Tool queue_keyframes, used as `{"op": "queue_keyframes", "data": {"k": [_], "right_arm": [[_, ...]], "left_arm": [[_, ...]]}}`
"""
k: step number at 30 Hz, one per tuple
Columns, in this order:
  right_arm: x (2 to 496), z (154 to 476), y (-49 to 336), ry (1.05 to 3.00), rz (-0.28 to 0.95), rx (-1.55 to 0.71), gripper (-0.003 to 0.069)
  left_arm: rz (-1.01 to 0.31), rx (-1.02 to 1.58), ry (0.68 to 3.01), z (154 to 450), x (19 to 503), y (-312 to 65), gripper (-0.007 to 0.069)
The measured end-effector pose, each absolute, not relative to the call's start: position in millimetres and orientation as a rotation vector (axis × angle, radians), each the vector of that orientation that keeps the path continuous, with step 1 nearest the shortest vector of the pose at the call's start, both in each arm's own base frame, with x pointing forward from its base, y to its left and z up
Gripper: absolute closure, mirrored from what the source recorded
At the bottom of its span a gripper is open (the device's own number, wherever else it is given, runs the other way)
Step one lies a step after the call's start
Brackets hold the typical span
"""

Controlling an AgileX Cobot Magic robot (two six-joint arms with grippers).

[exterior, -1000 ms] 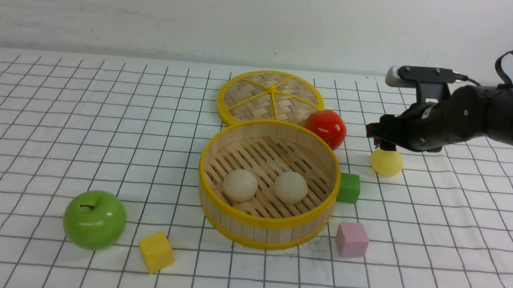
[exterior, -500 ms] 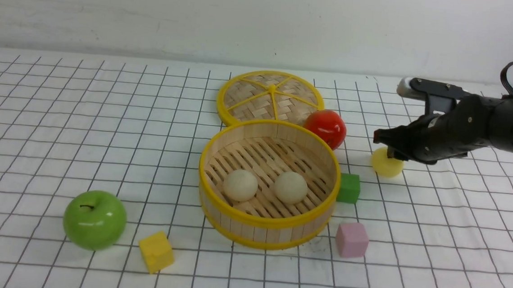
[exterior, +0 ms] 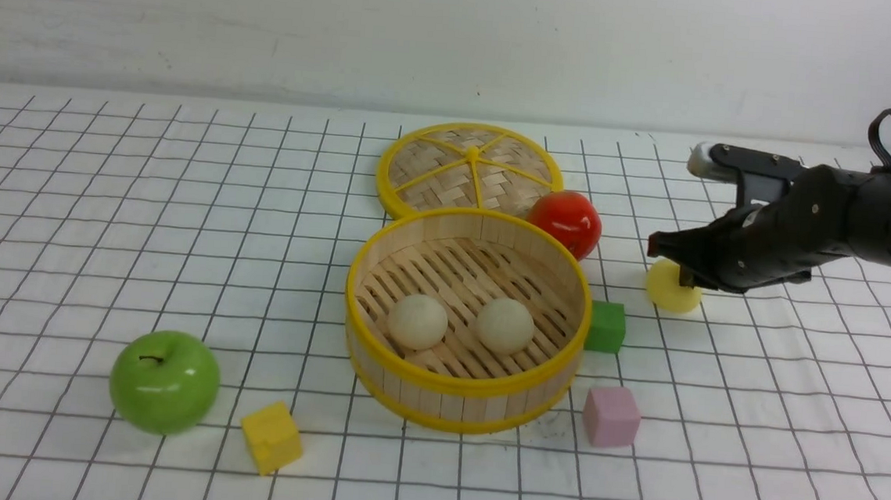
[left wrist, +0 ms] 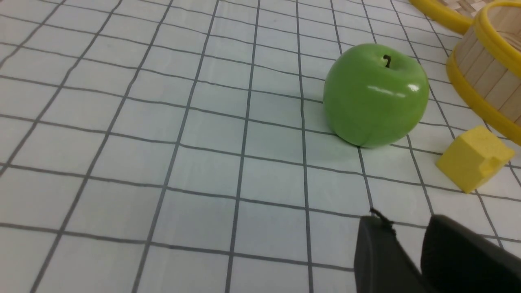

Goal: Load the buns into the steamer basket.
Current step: Use the right arm to grab a steamed stuffed bun, then use the right arm to put the steamed stuffed bun into the steamer

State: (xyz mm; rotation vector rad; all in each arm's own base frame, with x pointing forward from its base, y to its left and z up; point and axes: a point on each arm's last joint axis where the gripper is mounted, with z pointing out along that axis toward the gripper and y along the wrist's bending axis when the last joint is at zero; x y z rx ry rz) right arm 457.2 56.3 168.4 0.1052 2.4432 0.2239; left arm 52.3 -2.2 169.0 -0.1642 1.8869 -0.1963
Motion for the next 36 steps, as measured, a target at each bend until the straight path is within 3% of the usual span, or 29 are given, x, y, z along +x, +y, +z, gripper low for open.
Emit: {"op": "queue_keyframes", "data": {"k": [8,16,20,29,36], "right_arm": [[453,188,57,2.423,0.250,0.120,0.0676],[440,246,63,2.295,0.321,0.113,0.0676],[432,260,88,2.266,0.392,0.045,0.0676],[421,255,148,2.244,0.521,-0.116,0.0676],[429,211,169,2.313,0.567,-0.101,0.0676]], "left_arm": [[-0.196,-0.164,1.887,169,52,-2,0.0446],[-0.196,-0.164,1.887,169,52,-2,0.0438],[-0.196,-0.164,1.887,169,52,-2,0.0434],[-0.196,-0.164,1.887,169,52,-2,0.0424],[-0.196,-0.164,1.887,169,52,-2,0.0417]]}}
